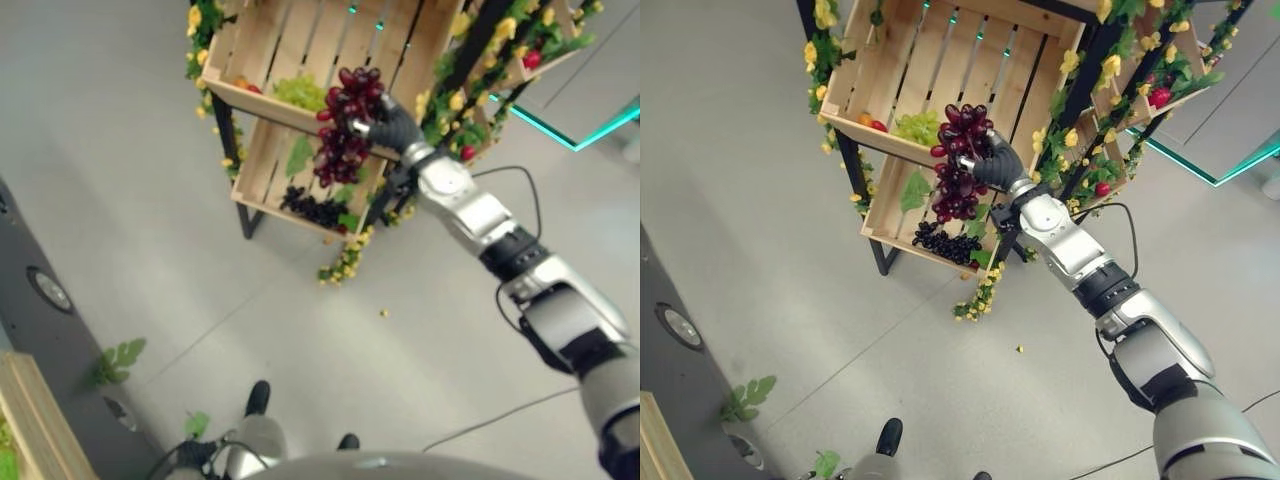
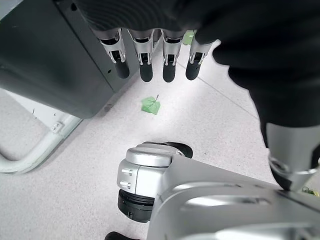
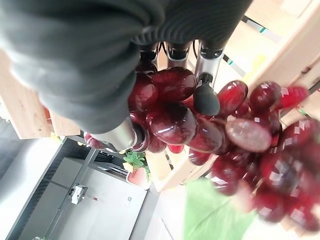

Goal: Pick up the fruits from the basket on one side to the basket on the other side

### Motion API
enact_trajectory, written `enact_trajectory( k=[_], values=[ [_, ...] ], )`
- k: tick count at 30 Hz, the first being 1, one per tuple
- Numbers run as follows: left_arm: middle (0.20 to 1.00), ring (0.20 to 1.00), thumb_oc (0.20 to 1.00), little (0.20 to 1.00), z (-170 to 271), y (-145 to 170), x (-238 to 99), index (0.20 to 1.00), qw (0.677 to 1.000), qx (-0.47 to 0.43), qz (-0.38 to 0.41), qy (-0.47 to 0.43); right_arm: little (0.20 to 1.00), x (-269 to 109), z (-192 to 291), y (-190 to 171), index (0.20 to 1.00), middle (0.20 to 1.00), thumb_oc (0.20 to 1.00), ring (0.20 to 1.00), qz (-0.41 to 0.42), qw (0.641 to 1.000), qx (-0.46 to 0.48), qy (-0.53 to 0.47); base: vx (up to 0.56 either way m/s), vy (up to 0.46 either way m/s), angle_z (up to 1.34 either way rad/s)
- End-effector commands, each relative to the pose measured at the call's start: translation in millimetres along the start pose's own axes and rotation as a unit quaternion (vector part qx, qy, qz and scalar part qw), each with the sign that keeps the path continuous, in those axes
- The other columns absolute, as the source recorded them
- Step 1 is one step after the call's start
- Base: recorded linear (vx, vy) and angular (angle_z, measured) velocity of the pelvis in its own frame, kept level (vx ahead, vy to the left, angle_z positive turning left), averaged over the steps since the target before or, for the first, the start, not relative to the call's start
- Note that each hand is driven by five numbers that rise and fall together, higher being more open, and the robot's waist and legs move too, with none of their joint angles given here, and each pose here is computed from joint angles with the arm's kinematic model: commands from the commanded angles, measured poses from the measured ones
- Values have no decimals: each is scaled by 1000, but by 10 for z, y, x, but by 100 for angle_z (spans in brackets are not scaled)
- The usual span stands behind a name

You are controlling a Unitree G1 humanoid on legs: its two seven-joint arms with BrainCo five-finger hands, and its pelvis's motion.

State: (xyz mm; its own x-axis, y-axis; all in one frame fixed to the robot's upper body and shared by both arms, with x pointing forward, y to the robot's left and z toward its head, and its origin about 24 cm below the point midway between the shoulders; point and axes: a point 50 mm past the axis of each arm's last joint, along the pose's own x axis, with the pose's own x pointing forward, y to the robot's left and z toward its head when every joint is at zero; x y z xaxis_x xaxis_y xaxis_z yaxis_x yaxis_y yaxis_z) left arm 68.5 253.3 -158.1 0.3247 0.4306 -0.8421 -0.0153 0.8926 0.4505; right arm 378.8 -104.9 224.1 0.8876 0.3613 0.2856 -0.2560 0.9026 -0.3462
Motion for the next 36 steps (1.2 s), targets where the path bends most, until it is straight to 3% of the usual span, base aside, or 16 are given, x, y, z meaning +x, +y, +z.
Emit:
enact_trajectory(
  k=[1, 22, 36],
  values=[
    [1000, 1000, 1000, 1000, -73, -25, -5, 1000, 999, 30, -8, 14, 200, 112, 459, -369, 200, 200, 200, 200, -55, 995, -14, -78, 0, 0, 0],
    [1000, 1000, 1000, 1000, -126, 102, 13, 1000, 1000, 7, -1, 25, 200, 172, 762, -1110, 200, 200, 200, 200, -163, 984, -29, -69, 0, -3, 5],
    [1000, 1000, 1000, 1000, -165, 184, 24, 1000, 999, 9, 3, 37, 200, 194, 1195, -1075, 200, 200, 200, 200, -122, 983, 1, -140, 0, 0, 0]
  ],
)
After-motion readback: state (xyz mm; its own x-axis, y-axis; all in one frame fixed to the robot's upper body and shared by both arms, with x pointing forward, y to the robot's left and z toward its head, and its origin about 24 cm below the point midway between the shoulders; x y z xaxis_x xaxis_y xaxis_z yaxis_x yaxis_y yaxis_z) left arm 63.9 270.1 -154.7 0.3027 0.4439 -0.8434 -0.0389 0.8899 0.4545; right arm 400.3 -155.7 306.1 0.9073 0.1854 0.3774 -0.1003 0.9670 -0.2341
